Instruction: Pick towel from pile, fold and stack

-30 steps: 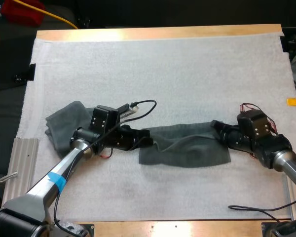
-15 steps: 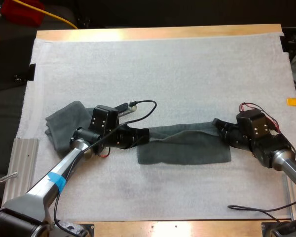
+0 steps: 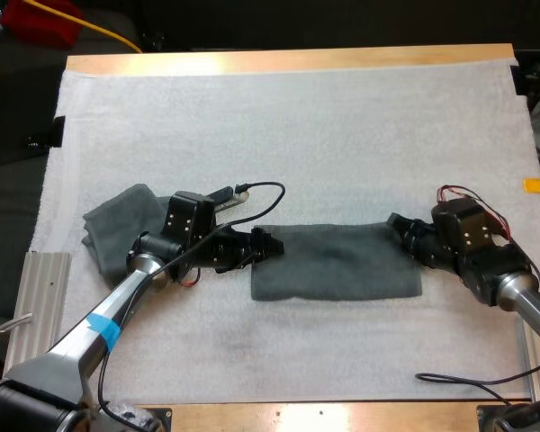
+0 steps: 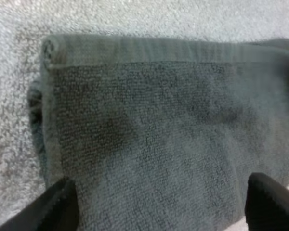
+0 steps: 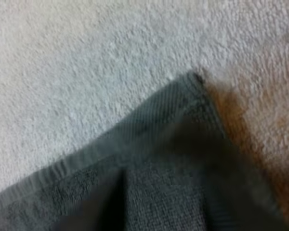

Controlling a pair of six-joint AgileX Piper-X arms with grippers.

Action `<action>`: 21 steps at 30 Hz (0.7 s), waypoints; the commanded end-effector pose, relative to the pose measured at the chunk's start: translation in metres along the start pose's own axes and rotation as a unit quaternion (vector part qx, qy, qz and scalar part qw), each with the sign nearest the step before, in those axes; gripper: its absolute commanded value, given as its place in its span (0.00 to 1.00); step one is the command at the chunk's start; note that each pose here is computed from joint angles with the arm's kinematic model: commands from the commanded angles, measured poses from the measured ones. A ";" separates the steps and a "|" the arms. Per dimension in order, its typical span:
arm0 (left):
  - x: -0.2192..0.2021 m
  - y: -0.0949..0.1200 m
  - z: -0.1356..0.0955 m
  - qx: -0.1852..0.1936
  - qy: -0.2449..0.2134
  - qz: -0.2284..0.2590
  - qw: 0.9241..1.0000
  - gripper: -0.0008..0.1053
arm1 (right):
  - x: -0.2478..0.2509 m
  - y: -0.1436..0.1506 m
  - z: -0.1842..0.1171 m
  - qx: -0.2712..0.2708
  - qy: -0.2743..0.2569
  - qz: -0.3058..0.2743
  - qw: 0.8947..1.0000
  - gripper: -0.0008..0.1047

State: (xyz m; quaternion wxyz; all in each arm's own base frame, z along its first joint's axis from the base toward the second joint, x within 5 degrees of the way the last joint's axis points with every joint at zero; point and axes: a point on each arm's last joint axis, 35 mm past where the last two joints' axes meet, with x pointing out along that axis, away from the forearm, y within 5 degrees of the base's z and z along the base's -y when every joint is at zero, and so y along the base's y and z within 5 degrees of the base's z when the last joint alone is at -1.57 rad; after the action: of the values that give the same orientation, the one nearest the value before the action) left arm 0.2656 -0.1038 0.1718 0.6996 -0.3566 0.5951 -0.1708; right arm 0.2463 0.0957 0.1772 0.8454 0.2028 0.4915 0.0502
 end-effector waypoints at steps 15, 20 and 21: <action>-0.024 -0.021 -0.005 0.083 -0.010 -0.055 0.995 0.66 | -0.020 0.008 0.009 -0.092 -0.037 0.034 0.995 0.71; -0.049 -0.037 -0.012 0.114 -0.042 -0.082 0.989 0.66 | -0.039 0.010 0.009 -0.135 -0.053 0.040 0.989 0.71; -0.054 -0.040 -0.014 0.120 -0.048 -0.088 0.988 0.66 | -0.043 0.010 0.009 -0.140 -0.055 0.040 0.988 0.71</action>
State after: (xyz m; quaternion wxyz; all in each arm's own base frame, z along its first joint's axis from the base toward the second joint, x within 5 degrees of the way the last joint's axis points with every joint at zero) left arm 0.2468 -0.0998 0.2340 0.7456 -0.3298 0.5085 -0.2771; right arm 0.2331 0.0915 0.2168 0.8876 0.1093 0.4256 0.1384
